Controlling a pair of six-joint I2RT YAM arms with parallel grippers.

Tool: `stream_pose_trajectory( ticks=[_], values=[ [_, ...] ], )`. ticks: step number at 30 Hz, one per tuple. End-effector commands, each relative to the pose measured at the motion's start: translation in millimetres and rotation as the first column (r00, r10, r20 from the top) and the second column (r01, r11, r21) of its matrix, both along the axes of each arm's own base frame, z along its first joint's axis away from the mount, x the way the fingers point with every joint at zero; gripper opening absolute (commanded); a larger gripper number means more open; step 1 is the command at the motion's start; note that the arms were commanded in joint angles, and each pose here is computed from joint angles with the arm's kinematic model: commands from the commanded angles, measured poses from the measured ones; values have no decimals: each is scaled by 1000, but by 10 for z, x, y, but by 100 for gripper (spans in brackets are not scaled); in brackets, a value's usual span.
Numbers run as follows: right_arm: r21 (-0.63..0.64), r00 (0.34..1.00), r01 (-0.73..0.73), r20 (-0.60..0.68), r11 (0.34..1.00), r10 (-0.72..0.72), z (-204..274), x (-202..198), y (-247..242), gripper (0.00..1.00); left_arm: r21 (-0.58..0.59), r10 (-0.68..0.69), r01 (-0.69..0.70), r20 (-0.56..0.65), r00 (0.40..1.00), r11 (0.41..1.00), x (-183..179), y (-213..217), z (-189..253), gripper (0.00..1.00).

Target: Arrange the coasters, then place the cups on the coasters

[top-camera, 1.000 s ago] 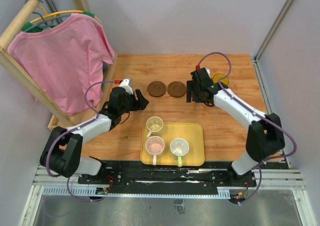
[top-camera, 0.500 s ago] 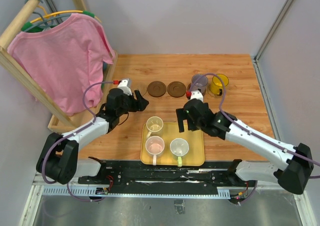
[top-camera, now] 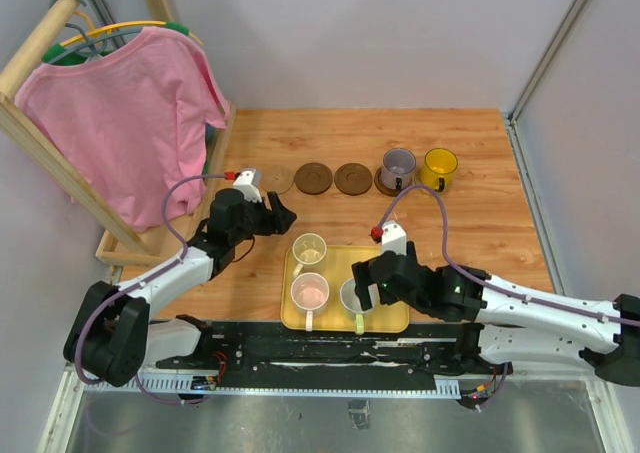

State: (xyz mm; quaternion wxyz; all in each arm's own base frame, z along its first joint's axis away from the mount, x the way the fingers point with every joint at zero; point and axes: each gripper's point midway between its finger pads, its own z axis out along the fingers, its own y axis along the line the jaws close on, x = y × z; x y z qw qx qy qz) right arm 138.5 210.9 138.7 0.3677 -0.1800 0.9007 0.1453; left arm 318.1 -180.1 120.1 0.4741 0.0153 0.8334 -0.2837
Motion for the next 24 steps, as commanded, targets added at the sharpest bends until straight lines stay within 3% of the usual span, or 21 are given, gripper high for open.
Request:
stream_pose_trajectory(
  ticks=[1,16,24],
  values=[
    [-29,999,21,47,999,-20,5,-120,-14,98,-8,-32,32,27,999,999,-82,-94,94,71],
    [-143,1000,24,20,989,-21,-188,-525,120,98,-10,-81,81,6,997,997,-216,-255,40,71],
    [-285,987,155,-7,946,-163,-470,-600,-257,98,-16,-99,99,0,995,995,-281,-284,7,71]
  ],
)
